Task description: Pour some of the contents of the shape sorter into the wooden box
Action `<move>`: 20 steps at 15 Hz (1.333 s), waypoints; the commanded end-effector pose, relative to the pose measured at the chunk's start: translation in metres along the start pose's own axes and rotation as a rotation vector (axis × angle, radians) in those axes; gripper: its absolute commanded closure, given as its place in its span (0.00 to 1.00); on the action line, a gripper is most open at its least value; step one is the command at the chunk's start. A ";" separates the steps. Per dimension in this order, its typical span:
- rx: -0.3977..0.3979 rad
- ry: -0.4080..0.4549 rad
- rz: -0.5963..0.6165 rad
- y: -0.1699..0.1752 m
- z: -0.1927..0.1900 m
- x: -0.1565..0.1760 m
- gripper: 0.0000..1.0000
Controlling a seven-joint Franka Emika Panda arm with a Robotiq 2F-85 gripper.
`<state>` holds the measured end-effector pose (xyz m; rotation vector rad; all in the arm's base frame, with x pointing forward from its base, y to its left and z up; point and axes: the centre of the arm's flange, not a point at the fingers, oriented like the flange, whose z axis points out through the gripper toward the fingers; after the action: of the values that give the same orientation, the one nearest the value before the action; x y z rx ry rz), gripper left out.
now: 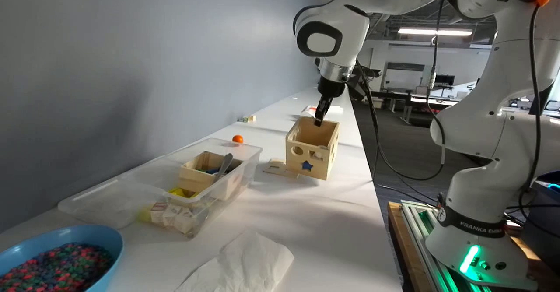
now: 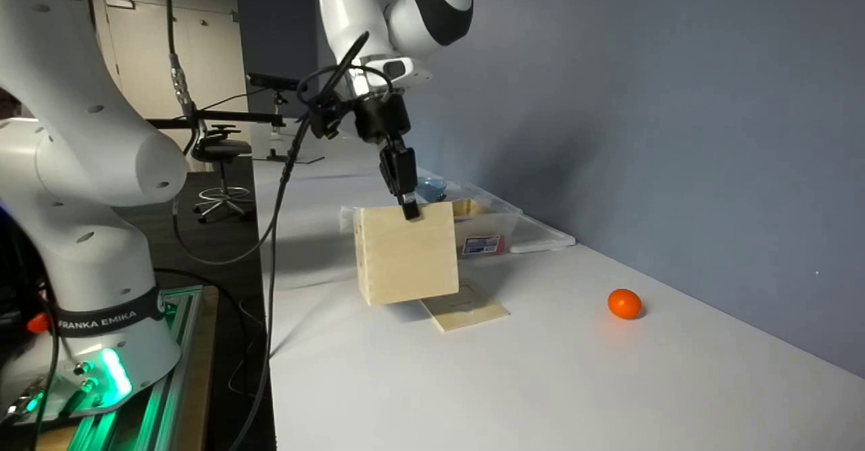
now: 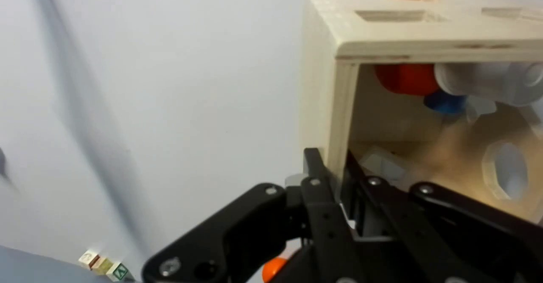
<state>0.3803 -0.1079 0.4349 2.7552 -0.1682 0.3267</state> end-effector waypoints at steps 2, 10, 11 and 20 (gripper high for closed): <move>0.029 -0.012 -0.002 -0.001 0.002 -0.001 0.87; 0.077 0.020 0.008 -0.019 0.001 0.001 0.97; 0.083 0.011 0.008 -0.022 0.003 0.002 0.97; 0.074 0.003 0.087 -0.055 0.003 0.002 0.58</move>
<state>0.3826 -0.0621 0.4134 2.8411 -0.2353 0.3530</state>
